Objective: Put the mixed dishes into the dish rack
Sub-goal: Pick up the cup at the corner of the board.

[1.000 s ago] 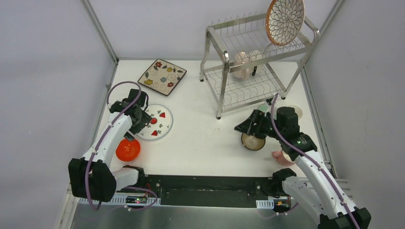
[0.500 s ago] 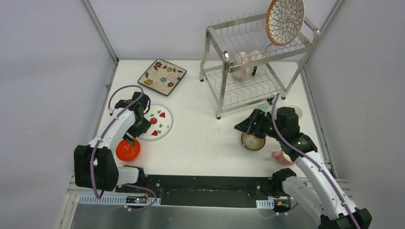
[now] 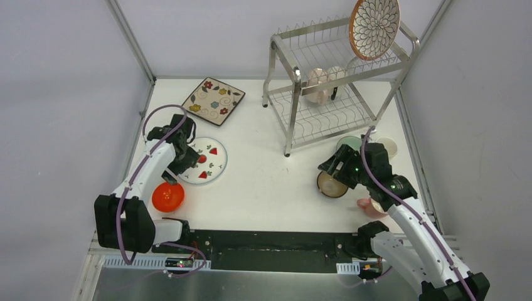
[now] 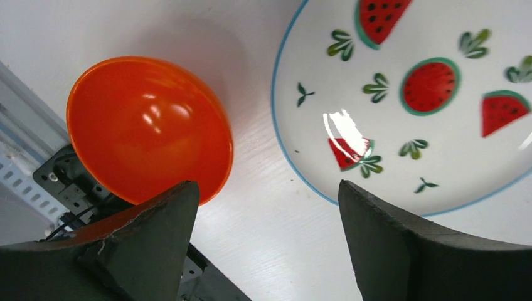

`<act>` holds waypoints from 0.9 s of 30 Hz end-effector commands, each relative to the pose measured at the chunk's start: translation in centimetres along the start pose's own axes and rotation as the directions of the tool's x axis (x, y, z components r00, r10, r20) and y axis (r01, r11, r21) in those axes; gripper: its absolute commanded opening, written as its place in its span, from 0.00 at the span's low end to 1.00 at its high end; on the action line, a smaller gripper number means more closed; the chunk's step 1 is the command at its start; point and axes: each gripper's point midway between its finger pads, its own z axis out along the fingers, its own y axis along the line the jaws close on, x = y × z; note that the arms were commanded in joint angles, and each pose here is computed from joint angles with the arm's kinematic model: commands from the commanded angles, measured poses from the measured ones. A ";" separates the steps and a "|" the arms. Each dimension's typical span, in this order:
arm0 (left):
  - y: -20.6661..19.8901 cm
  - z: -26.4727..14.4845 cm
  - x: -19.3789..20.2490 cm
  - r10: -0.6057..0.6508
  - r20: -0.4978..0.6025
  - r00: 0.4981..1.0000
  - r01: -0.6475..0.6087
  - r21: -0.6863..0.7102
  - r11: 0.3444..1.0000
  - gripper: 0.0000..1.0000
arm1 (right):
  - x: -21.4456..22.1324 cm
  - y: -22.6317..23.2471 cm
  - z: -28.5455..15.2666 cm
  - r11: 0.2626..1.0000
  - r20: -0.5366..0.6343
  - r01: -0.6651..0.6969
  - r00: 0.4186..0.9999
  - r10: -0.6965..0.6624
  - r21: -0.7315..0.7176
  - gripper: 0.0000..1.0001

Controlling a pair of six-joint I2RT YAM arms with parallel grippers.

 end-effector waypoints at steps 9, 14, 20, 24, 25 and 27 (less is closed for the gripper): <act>-3.1 -5.8 -2.7 0.108 0.100 0.989 -0.132 0.283 0.950 0.86 | -8.8 -7.0 -5.1 0.846 0.459 -0.243 0.889 -0.002 0.474 0.73; -6.5 -8.6 -1.2 0.251 0.187 0.950 -0.313 0.544 0.779 0.87 | -11.6 -9.2 -6.0 0.734 0.485 -0.221 0.858 -0.165 0.642 0.71; -8.6 -11.3 1.2 0.257 0.309 0.916 -0.400 0.759 0.514 0.83 | -15.1 -9.5 -5.5 0.699 0.467 -0.184 0.852 -0.237 0.691 0.62; -9.1 -11.7 2.3 0.312 0.357 0.880 -0.464 0.781 0.417 0.82 | -17.3 -10.5 -6.6 0.670 0.524 -0.260 0.821 -0.226 0.696 0.57; -9.2 -11.7 2.6 0.329 0.353 0.876 -0.468 0.786 0.405 0.82 | -17.8 -10.9 -6.7 0.663 0.535 -0.278 0.816 -0.219 0.695 0.55; -9.6 -12.2 3.0 0.352 0.350 0.868 -0.472 0.802 0.366 0.81 | -18.5 -11.9 -6.5 0.648 0.543 -0.307 0.816 -0.197 0.697 0.54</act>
